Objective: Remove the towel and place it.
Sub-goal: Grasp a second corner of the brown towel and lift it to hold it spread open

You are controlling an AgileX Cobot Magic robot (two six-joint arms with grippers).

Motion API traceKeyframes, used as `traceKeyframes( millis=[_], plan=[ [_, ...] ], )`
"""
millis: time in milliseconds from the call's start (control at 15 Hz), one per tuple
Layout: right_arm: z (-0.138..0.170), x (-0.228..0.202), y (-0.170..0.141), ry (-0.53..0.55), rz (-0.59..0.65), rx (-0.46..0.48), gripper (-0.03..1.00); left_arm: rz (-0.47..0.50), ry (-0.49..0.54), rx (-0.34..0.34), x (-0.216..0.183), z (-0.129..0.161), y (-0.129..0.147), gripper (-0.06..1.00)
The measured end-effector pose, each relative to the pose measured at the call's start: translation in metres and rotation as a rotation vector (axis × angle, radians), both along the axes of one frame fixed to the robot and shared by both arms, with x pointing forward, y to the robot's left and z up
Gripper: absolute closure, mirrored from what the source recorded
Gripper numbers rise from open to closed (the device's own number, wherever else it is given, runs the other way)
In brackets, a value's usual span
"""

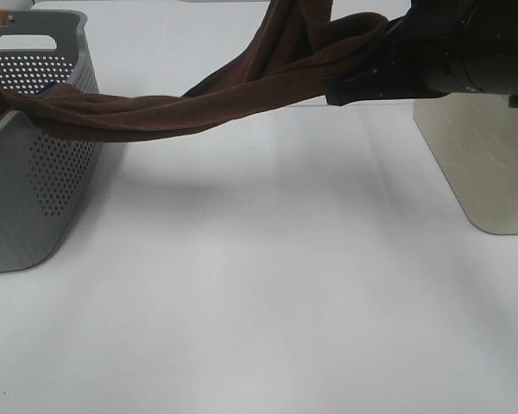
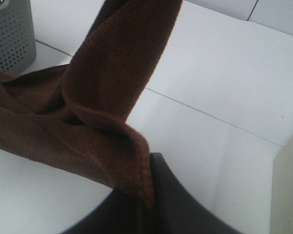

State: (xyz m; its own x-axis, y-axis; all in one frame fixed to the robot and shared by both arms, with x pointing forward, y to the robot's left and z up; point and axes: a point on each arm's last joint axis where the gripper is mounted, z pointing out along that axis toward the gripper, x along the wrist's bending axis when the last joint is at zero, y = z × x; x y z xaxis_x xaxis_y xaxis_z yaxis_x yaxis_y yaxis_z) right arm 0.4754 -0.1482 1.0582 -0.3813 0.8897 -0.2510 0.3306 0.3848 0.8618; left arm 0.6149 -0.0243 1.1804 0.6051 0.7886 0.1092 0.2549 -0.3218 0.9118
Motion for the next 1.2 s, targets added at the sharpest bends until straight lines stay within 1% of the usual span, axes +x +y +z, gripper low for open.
traceKeyframes(
  millis=[67,133,267,333,400,467,533,667,733,867,933,1067,1133,1200],
  plan=[
    [-0.002,0.0,0.004,0.012,0.039,0.016,0.97,0.015,0.016,0.001,0.006,-0.007,0.002,0.94],
    [-0.007,-0.001,0.013,0.038,0.111,0.041,0.97,0.024,0.022,0.001,0.01,-0.009,0.003,0.94],
    [-0.025,-0.004,0.039,0.131,0.323,0.115,0.97,0.025,0.017,-0.012,0.008,-0.004,0.006,0.94],
    [-0.032,-0.006,0.048,0.174,0.396,0.146,0.97,0.025,0.009,-0.021,0.004,0.004,0.009,0.94],
    [-0.039,-0.008,0.055,0.209,0.464,0.158,0.97,0.027,0.004,-0.025,0.0,0.012,0.013,0.94],
    [-0.048,-0.018,0.063,0.298,0.603,0.146,0.97,0.03,0.016,-0.005,-0.007,0.02,0.019,0.94],
    [-0.051,-0.022,0.063,0.359,0.619,0.138,0.97,0.036,0.044,0.016,-0.009,0.02,0.022,0.94],
    [-0.052,-0.022,0.06,0.489,0.515,0.136,0.97,0.043,0.09,0.053,-0.011,0.015,0.023,0.94],
    [-0.052,-0.02,0.057,0.544,0.439,0.13,0.97,0.047,0.11,0.068,-0.012,0.013,0.025,0.94],
    [-0.046,-0.012,0.048,0.604,0.244,0.096,0.97,0.057,0.151,0.101,-0.013,0.009,0.027,0.94],
    [-0.043,-0.008,0.045,0.589,0.213,0.056,0.97,0.06,0.158,0.103,-0.014,0.009,0.027,0.94],
    [-0.025,0.007,0.03,0.529,0.025,-0.085,0.97,0.069,0.17,0.102,-0.013,0.007,0.028,0.94],
    [-0.012,0.014,0.023,0.474,-0.056,-0.145,0.97,0.067,0.157,0.083,-0.012,0.007,0.026,0.94],
    [0.005,0.022,0.019,0.4,-0.107,-0.203,0.97,0.062,0.126,0.051,-0.009,0.008,0.023,0.94]
  ],
)
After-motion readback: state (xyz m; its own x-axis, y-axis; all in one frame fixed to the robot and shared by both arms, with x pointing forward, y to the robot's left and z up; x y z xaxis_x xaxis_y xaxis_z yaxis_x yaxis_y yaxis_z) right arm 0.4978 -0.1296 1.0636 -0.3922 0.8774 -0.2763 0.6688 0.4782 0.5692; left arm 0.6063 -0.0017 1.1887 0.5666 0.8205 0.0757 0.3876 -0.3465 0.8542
